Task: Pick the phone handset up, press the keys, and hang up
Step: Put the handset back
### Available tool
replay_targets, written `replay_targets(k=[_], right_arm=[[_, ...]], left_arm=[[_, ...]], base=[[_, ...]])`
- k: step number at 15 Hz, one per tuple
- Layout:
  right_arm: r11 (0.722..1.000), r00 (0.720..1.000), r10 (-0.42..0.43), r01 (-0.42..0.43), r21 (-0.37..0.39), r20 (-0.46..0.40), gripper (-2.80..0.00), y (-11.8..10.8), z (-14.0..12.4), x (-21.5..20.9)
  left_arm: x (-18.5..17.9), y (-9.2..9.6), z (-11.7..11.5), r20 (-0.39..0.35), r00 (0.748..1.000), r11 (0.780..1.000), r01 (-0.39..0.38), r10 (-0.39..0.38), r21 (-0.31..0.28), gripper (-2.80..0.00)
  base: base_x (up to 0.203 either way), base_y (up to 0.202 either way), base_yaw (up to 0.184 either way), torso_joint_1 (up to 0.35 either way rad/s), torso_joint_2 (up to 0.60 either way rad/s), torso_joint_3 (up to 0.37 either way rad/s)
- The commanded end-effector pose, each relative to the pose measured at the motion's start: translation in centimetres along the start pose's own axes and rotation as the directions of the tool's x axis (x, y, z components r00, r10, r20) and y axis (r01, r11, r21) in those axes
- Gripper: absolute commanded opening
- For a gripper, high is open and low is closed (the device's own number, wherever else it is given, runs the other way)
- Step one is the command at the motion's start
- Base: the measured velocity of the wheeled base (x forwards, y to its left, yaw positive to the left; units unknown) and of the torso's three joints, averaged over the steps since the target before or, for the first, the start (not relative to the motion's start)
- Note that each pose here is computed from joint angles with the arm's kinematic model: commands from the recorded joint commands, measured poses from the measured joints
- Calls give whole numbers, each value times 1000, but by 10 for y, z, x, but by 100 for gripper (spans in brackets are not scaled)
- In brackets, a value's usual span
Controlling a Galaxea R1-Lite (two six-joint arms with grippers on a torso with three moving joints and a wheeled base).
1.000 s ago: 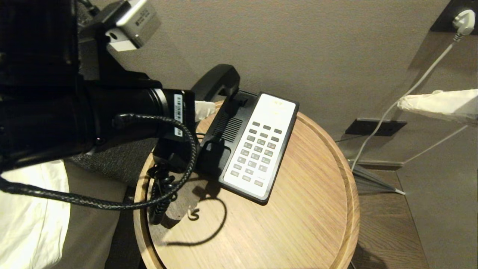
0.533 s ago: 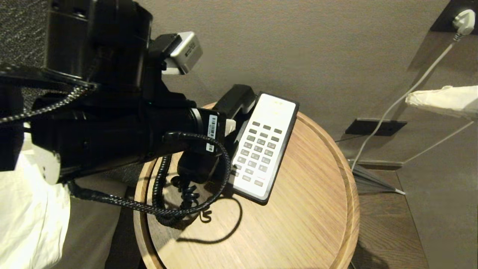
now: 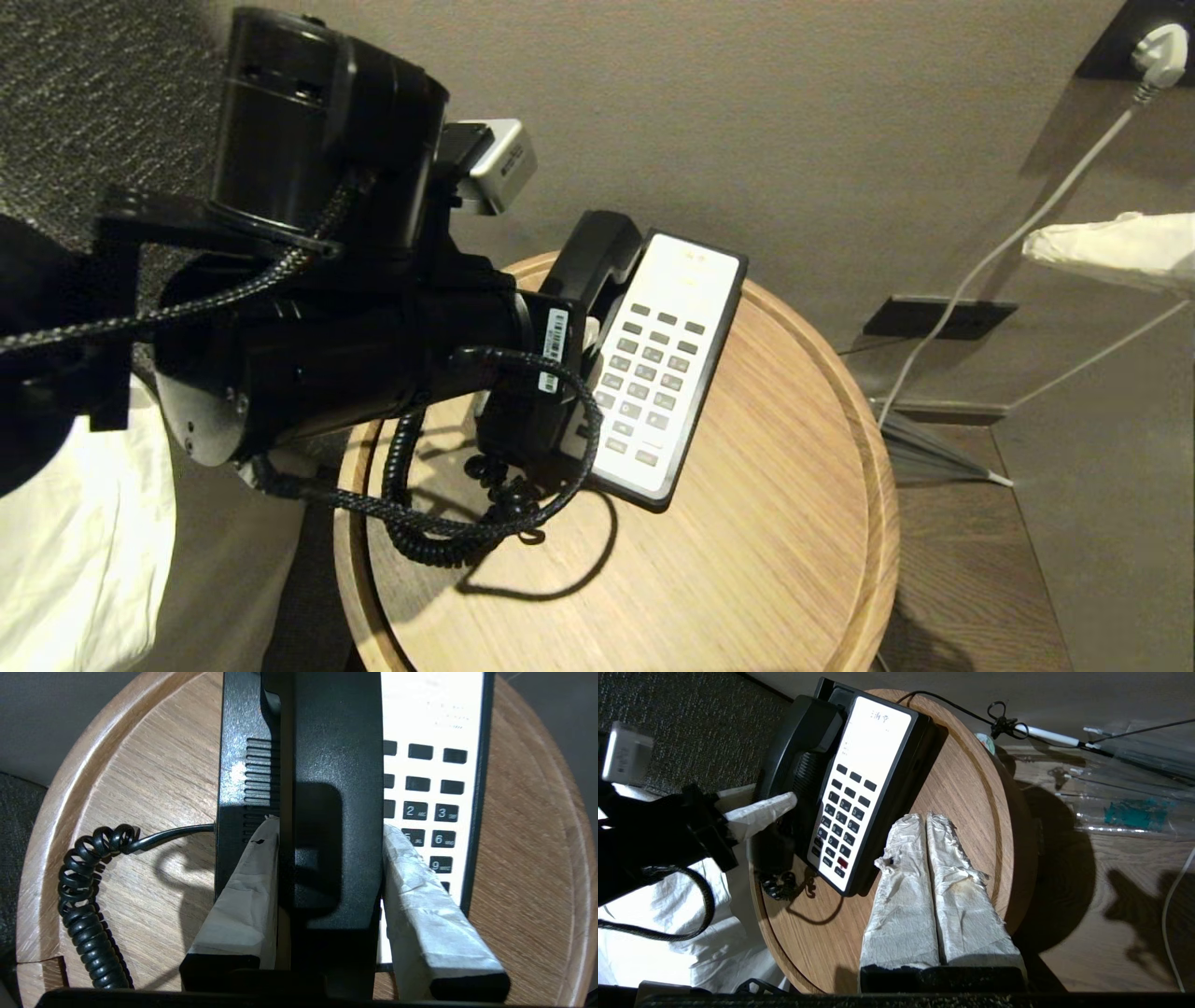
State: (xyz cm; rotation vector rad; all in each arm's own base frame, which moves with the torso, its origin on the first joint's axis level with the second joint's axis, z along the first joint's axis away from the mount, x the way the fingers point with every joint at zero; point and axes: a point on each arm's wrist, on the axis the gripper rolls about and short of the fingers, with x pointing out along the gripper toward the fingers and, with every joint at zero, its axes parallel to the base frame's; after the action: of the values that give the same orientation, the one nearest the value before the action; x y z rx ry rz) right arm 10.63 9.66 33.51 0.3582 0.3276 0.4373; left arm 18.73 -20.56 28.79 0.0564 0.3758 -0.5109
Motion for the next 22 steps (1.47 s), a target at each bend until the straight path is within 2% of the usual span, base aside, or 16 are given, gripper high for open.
replay_targets(k=[1, 9, 12, 22], right_arm=[[1000, 1000, 1, -1, 3, 3, -280, 0, 1, -2], [1000, 1000, 5, -5, 4, 5, -280, 0, 4, -7], [1000, 1000, 7, -7, 4, 6, -280, 0, 4, -7], [1000, 1000, 10, -10, 6, 4, -280, 0, 4, -7]], left_arm=[[6, 1, -1, -8, 1000, 1000, -22, 22, 2, -280], [14, 4, -3, -24, 999, 999, -42, 42, 4, -280], [20, 1, -2, 14, 1000, 1000, -24, 24, -6, -280], [22, 2, -13, -22, 1000, 999, -16, 17, 28, -280]], base=[[0, 0, 0, 0, 0, 0], [0, 0, 0, 0, 0, 0], [0, 0, 0, 0, 0, 0], [0, 0, 0, 0, 0, 0]])
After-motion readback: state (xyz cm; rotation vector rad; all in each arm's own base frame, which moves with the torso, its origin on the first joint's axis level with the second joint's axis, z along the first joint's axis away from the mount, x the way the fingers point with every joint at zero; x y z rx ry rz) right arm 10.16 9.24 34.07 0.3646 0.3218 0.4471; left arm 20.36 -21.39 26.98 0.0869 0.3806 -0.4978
